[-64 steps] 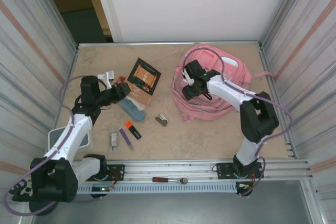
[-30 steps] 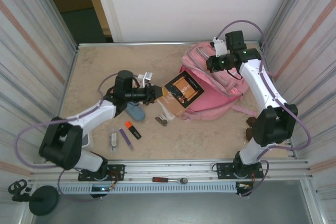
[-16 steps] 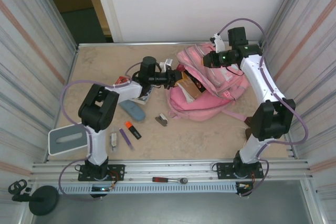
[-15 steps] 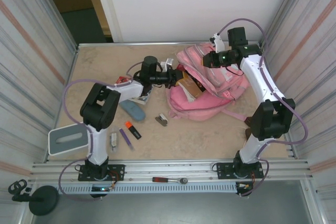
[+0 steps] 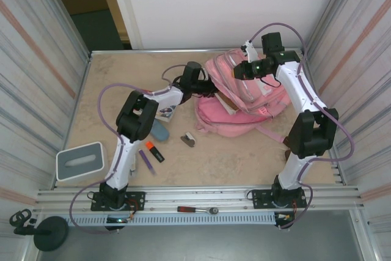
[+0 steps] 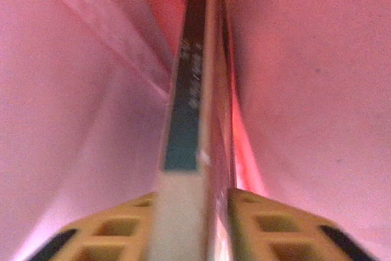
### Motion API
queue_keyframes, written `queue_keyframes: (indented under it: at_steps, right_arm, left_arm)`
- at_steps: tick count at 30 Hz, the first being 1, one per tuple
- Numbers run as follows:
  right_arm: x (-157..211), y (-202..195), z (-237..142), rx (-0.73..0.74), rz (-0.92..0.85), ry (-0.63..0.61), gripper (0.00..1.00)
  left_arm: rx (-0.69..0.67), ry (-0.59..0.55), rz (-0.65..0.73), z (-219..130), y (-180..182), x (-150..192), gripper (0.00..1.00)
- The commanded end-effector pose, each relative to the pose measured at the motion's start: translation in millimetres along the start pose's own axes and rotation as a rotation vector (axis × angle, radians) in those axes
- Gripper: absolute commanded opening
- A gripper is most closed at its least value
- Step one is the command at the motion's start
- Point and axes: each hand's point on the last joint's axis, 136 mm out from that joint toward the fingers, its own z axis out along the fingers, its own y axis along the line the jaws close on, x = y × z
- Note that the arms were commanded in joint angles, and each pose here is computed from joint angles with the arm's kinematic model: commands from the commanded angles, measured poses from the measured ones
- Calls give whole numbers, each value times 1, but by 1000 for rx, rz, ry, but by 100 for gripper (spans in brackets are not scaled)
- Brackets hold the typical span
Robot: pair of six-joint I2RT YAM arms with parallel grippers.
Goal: Pack books, pencil case, and school supplies into a backpack
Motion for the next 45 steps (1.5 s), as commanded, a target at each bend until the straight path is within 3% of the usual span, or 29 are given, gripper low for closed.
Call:
queue_keyframes:
  at_steps: [1,3,8,12,16,26,28,30,33,39,42,45]
  right_arm:
    - [-11,16,-2,-49,-64,-27,0]
    - [-12,11,-2,-37,-50,-27,0]
    - [-12,4,-3,-46,-22,-20,0]
    - [-13,11,-4,-97,-26,-12,0]
    - [-16,25,-9,-175,-35,-12,0]
    - [-25,51,-15,-295,-92,8,0]
    - [-23,49,-11,-293,-96,29,0]
    - [-22,39,-4,-256,-91,47,0]
    - [-21,23,3,-198,-92,61,0]
    - [-21,-3,17,-124,-67,78,0]
    - [-20,-15,21,-76,-20,88,12]
    - [-14,-34,18,34,67,83,38]
  left_arm:
    - [24,-45,110,-30,-22,-15,8]
    - [104,-68,119,-46,-38,-16,0]
    - [291,-78,228,-83,-106,-10,0]
    - [423,-71,269,-93,-140,-9,0]
    - [459,-51,280,-82,-153,-8,0]
    - [134,-29,190,-3,-61,-27,2]
    - [81,-3,198,9,-45,-25,11]
    - [25,10,206,12,-27,-23,34]
    - [-45,-7,230,-4,-7,-22,52]
    - [-92,-21,259,-67,3,-17,70]
    - [-150,-64,285,-105,10,-14,76]
    - [-290,-109,283,-135,36,-15,77]
